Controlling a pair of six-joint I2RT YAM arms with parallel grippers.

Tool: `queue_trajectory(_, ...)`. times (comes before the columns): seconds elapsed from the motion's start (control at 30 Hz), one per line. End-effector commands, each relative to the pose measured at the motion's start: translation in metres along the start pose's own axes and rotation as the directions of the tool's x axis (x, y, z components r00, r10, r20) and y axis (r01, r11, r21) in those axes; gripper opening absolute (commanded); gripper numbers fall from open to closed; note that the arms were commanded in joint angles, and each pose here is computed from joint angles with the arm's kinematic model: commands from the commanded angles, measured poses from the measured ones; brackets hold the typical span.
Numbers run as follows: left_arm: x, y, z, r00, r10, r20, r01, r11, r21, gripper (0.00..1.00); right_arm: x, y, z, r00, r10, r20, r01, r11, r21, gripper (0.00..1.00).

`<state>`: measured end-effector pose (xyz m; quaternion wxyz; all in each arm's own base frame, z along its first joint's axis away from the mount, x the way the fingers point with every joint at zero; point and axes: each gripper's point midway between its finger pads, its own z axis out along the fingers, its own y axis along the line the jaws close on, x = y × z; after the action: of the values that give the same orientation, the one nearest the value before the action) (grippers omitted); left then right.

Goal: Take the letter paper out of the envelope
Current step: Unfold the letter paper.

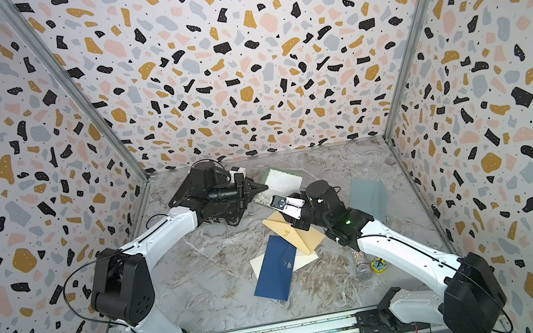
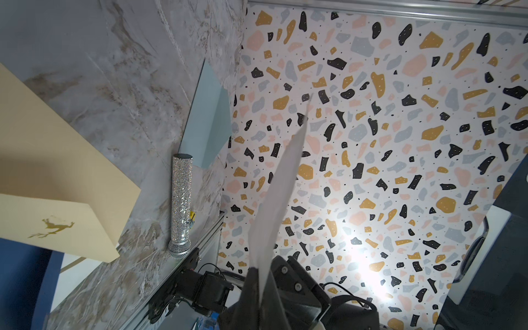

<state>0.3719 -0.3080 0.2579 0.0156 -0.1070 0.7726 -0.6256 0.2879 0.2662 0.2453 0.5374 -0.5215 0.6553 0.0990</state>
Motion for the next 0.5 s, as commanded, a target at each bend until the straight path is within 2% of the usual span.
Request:
queue_trajectory(0.0,-0.004,-0.035,-0.009,0.997,0.070,0.042,-0.073,0.993,0.090,0.00,0.001,0.013,-0.012,0.982,0.188,-0.010,-0.189,0.981,-0.051,0.45)
queue_trajectory(0.1,-0.003,-0.035,-0.009,0.998,0.053,0.039,-0.056,0.993,0.100,0.00,0.007,0.016,-0.009,0.955,0.293,-0.033,-0.295,0.954,-0.052,0.47)
queue_trajectory(0.27,-0.001,-0.035,-0.010,0.998,0.048,0.041,-0.052,0.993,0.103,0.00,0.000,0.014,0.000,0.915,0.403,-0.024,-0.404,0.913,-0.064,0.50)
queue_trajectory(0.4,-0.006,-0.040,-0.018,0.994,0.063,0.085,-0.072,0.992,0.101,0.00,-0.011,0.006,-0.004,0.880,0.475,0.001,-0.475,0.879,-0.052,0.53)
queue_trajectory(0.47,-0.010,-0.036,-0.028,0.988,0.101,0.120,-0.108,0.993,0.049,0.00,-0.017,-0.003,-0.014,0.847,0.530,0.034,-0.530,0.848,-0.018,0.57)
